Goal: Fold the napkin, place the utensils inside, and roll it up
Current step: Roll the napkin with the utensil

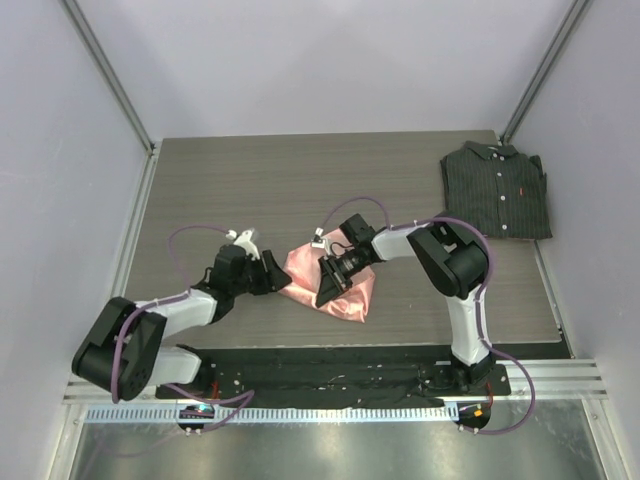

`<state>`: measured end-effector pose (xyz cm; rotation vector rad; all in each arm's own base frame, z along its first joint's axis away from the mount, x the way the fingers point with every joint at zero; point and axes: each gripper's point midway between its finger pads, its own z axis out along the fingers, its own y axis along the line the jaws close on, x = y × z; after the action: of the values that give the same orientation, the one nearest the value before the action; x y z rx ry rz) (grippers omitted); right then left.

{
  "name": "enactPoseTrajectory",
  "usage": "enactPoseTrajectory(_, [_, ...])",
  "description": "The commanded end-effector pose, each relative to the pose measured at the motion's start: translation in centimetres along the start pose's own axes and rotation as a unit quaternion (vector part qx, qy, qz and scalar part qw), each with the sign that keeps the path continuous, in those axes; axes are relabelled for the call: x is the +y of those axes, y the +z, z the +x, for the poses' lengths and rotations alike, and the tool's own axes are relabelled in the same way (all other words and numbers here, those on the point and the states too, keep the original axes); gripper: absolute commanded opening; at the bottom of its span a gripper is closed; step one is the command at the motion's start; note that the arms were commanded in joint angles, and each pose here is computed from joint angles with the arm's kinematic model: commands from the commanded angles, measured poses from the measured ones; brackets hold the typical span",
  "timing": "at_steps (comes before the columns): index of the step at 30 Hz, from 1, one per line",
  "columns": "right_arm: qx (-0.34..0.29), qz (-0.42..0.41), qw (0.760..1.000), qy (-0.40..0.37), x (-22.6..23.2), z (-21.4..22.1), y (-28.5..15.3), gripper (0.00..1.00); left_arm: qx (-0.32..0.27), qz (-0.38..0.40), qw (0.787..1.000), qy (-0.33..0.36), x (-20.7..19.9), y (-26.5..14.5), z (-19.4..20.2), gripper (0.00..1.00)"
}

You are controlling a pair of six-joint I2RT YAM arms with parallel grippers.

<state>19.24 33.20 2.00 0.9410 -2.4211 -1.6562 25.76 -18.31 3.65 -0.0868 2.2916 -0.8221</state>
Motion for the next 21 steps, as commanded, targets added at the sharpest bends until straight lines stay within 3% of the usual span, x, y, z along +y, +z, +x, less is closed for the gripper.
enactPoseTrajectory(1, [0.001,0.037,0.999,0.006,-2.4,0.3,0.4,0.25,-0.019,0.026,0.999,0.006,-1.3,1.2,-1.4,0.50])
enactPoseTrajectory(5, [-0.001,0.041,0.999,0.008,-2.6,0.3,0.3,0.25,-0.012,0.011,1.000,0.002,-0.6,1.7,-1.1,0.38])
enactPoseTrajectory(8, [-0.008,0.057,0.998,0.005,-2.5,-0.2,0.0,0.28,-0.005,0.005,1.000,0.001,-0.4,1.9,-0.9,0.19])
enactPoseTrajectory(11, [-0.026,0.084,0.996,-0.013,-1.6,-1.2,-1.0,0.39,0.011,-0.007,1.000,0.004,0.0,2.1,-0.6,0.01])
enactPoseTrajectory(16, [-0.062,0.169,0.982,-0.052,-0.3,-2.4,-3.6,0.58,0.029,-0.016,0.999,0.009,-0.1,2.2,-0.6,0.00])
enactPoseTrajectory(21, [-0.102,0.267,0.951,-0.117,1.9,-3.0,-6.2,0.64,0.070,-0.037,0.997,0.000,0.2,2.1,0.0,0.00])
